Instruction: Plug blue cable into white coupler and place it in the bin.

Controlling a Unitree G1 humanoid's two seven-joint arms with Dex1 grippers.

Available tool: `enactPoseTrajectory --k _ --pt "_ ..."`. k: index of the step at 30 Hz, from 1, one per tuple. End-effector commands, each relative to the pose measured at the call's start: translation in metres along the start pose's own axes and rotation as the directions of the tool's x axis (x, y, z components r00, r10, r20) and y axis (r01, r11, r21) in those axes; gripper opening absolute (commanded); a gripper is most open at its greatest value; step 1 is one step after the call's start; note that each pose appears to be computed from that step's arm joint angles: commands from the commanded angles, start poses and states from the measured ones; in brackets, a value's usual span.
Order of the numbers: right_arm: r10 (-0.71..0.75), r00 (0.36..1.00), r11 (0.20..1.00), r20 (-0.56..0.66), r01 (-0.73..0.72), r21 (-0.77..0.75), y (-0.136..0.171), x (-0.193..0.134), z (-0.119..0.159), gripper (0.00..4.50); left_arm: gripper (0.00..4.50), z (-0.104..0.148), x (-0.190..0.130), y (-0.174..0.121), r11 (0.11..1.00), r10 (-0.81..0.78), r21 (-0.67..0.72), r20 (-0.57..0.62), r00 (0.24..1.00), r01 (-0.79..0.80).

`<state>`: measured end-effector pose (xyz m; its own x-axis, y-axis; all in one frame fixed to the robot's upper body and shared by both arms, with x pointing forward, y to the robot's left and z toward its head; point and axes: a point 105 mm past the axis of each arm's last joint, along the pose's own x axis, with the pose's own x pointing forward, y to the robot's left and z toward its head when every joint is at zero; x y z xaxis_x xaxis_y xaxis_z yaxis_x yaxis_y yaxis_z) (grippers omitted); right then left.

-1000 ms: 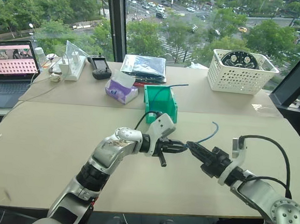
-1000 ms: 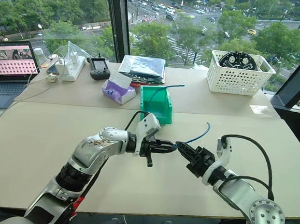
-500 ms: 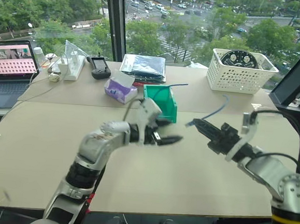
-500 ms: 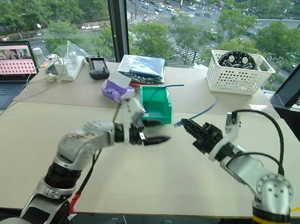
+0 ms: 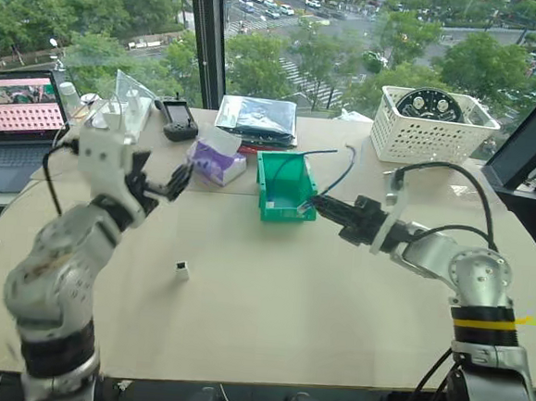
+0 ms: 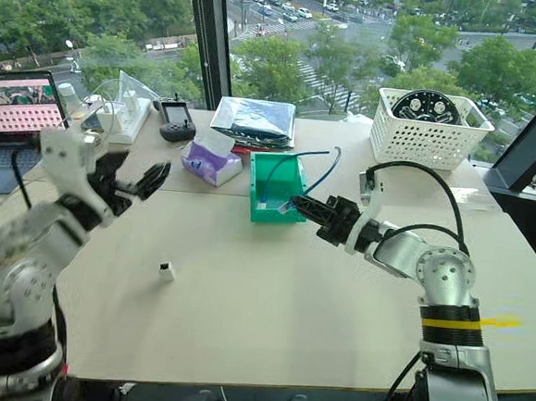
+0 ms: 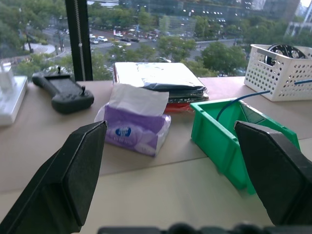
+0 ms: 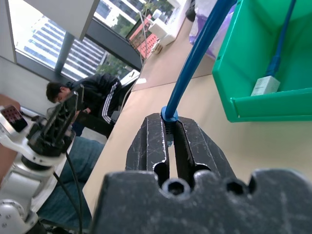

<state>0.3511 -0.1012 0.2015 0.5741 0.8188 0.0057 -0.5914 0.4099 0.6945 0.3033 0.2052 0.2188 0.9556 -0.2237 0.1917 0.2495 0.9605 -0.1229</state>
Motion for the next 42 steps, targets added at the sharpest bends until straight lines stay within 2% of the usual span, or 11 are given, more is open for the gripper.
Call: enactPoseTrajectory --k 1,8,13,19,25,29,33,35,37,40,42 --pt "0.049 0.999 0.998 0.002 -0.049 -0.033 0.011 0.003 0.007 0.00 4.49 -0.013 -0.029 -0.004 0.998 0.048 -0.031 0.044 0.998 -0.047" --pt "0.038 0.999 0.999 -0.004 -0.038 -0.035 0.009 0.000 0.001 0.00 4.49 -0.062 -0.049 -0.014 0.990 0.073 -0.115 -0.065 0.995 -0.081" --pt "0.027 1.000 0.999 0.009 -0.027 -0.027 0.009 -0.003 -0.002 0.00 4.49 -0.092 -0.054 -0.020 0.994 0.079 -0.060 -0.177 0.981 -0.091" --pt "0.006 1.000 0.999 0.026 -0.005 -0.032 0.007 -0.007 -0.001 0.00 4.49 -0.108 -0.045 -0.017 0.989 0.150 0.040 -0.243 0.958 -0.144" --pt "-0.010 0.999 0.999 0.037 0.012 -0.042 0.008 -0.011 0.001 0.00 4.49 -0.148 -0.044 -0.008 0.976 0.218 0.115 -0.438 0.872 -0.186" --pt "-0.023 0.999 0.999 0.044 0.024 -0.044 0.006 -0.014 0.001 0.00 3.37 -0.151 -0.049 -0.009 0.969 0.234 0.180 -0.459 0.857 -0.168" --pt "-0.028 0.998 0.999 0.048 0.030 -0.044 0.005 -0.016 0.001 0.00 2.26 -0.152 -0.048 -0.017 0.976 0.159 0.208 -0.476 0.865 -0.065" --pt "-0.028 0.998 0.999 0.050 0.030 -0.045 0.006 -0.015 0.002 0.00 1.48 -0.144 -0.039 -0.043 0.985 -0.034 0.138 -0.440 0.897 0.105" --pt "-0.028 0.998 0.998 0.055 0.031 -0.049 0.006 -0.015 0.003 0.00 0.77 -0.137 -0.033 -0.069 0.963 -0.216 0.063 -0.400 0.891 0.262" --pt "-0.029 0.997 0.998 0.069 0.033 -0.059 0.007 -0.017 0.005 0.00 0.69 -0.131 -0.024 -0.093 0.910 -0.391 -0.019 -0.371 0.842 0.414" --pt "-0.040 0.996 0.996 0.082 0.047 -0.080 0.008 -0.020 0.007 0.00 0.69 -0.131 -0.008 -0.108 0.840 -0.495 0.013 -0.390 0.776 0.543"
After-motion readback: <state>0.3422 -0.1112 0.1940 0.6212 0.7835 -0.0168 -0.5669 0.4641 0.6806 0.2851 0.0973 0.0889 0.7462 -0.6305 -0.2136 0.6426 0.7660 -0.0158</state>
